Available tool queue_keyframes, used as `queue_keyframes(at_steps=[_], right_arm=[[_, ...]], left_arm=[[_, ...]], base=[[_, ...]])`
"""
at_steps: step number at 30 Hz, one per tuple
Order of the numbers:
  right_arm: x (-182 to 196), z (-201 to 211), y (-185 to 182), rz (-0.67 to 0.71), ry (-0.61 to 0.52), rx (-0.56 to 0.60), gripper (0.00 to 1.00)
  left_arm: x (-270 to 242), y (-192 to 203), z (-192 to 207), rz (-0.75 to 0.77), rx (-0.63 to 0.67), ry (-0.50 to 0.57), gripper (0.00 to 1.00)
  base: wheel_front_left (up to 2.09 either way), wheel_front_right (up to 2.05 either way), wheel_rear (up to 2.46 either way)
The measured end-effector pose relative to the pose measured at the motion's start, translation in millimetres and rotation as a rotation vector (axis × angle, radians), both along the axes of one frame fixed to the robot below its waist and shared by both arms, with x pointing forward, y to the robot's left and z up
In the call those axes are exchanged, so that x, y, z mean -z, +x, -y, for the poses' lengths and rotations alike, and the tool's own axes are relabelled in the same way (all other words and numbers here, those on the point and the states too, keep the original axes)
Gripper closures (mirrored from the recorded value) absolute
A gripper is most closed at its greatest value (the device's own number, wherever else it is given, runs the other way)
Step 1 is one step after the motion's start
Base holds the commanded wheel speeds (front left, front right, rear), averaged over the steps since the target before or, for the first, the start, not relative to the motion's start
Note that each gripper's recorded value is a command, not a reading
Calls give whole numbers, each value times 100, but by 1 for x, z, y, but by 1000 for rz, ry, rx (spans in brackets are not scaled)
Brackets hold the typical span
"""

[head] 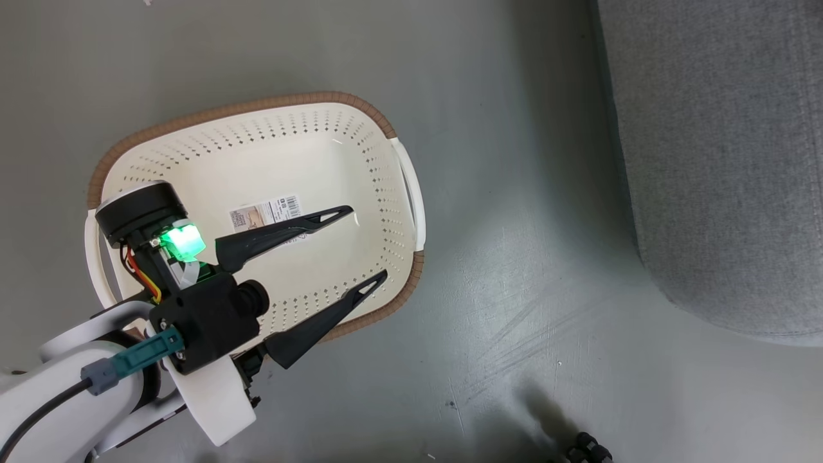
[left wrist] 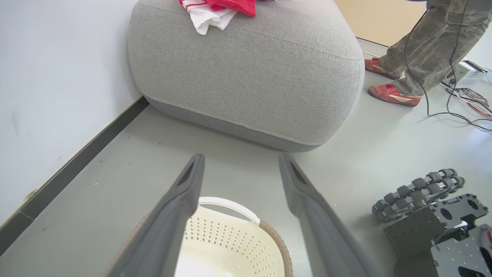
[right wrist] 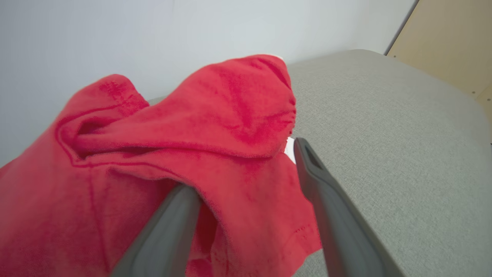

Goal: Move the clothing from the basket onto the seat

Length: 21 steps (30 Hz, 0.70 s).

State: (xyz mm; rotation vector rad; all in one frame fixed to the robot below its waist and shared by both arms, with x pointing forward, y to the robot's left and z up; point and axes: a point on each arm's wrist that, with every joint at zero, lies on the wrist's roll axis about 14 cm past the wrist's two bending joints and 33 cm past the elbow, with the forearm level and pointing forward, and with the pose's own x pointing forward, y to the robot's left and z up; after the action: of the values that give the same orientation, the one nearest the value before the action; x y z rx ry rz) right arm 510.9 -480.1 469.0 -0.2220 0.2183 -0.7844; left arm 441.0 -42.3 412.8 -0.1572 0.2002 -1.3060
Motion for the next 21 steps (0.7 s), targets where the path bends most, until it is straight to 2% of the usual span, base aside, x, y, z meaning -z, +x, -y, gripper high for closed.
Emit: queue_keyframes(at_steps=[9,21], right_arm=[[-6,-13,-30,-9,-25,-6,0],[-21,-67,-40,-10,-51,-159,0]], left_arm=[[-16,2,2,46,-6,-18,0],[-46,6,-3,100,-84,-50,0]], base=[[0,0,0],[0,0,0]])
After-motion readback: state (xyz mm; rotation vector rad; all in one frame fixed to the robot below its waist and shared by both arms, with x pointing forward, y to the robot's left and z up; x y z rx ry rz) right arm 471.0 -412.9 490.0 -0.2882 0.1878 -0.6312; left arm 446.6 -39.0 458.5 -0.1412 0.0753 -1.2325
